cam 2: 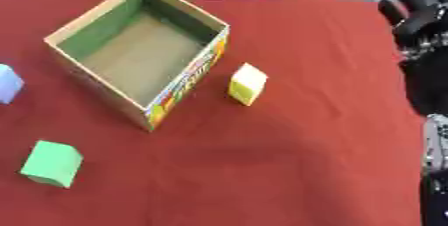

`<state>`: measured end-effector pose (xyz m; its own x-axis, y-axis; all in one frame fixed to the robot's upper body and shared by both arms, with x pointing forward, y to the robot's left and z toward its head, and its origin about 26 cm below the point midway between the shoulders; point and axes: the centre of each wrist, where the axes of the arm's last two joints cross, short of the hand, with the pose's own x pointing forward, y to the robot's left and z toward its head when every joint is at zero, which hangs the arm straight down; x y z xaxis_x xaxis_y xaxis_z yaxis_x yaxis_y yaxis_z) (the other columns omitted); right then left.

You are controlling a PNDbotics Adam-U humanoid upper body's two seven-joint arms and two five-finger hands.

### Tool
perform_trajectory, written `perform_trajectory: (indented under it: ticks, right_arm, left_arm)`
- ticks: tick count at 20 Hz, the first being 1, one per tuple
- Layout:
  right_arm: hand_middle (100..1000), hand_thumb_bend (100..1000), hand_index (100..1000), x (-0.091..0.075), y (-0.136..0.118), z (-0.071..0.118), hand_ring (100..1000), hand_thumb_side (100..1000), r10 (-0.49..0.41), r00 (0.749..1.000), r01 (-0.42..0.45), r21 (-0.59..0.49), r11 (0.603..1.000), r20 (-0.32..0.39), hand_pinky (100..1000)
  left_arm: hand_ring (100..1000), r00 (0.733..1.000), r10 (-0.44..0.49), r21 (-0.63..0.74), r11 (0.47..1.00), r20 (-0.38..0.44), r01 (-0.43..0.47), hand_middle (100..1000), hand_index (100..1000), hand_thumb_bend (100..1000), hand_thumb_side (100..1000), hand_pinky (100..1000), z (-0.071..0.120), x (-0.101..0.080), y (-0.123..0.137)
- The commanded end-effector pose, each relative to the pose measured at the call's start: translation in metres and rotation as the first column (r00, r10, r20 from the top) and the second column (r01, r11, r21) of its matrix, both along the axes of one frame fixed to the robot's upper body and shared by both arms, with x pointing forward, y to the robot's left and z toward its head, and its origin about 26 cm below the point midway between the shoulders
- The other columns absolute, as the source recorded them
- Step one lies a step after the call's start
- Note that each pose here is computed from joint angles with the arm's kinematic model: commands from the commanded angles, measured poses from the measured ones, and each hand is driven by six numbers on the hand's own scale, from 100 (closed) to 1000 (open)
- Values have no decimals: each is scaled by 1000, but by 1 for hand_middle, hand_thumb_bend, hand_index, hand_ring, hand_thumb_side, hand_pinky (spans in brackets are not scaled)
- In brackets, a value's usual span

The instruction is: Pick up objects on the table and place them in the box.

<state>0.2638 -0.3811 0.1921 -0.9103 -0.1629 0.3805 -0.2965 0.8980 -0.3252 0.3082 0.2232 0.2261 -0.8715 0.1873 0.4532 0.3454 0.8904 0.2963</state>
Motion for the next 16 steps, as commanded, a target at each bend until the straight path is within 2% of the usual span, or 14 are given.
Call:
perform_trajectory:
  ticks: [1,16]
  right_arm:
    - [632,100,953,-3,-1,10,1000,470,0,999,1,-43,999,35,1000]
    - [643,100,954,-4,-5,16,1000,470,-14,998,16,-46,999,54,1000]
  left_arm:
    - [851,1000,-3,19,1000,27,2,773,831,100,579,854,7,-2,2]
    - [851,999,5,2,1000,38,-5,772,831,100,579,853,11,-2,4]
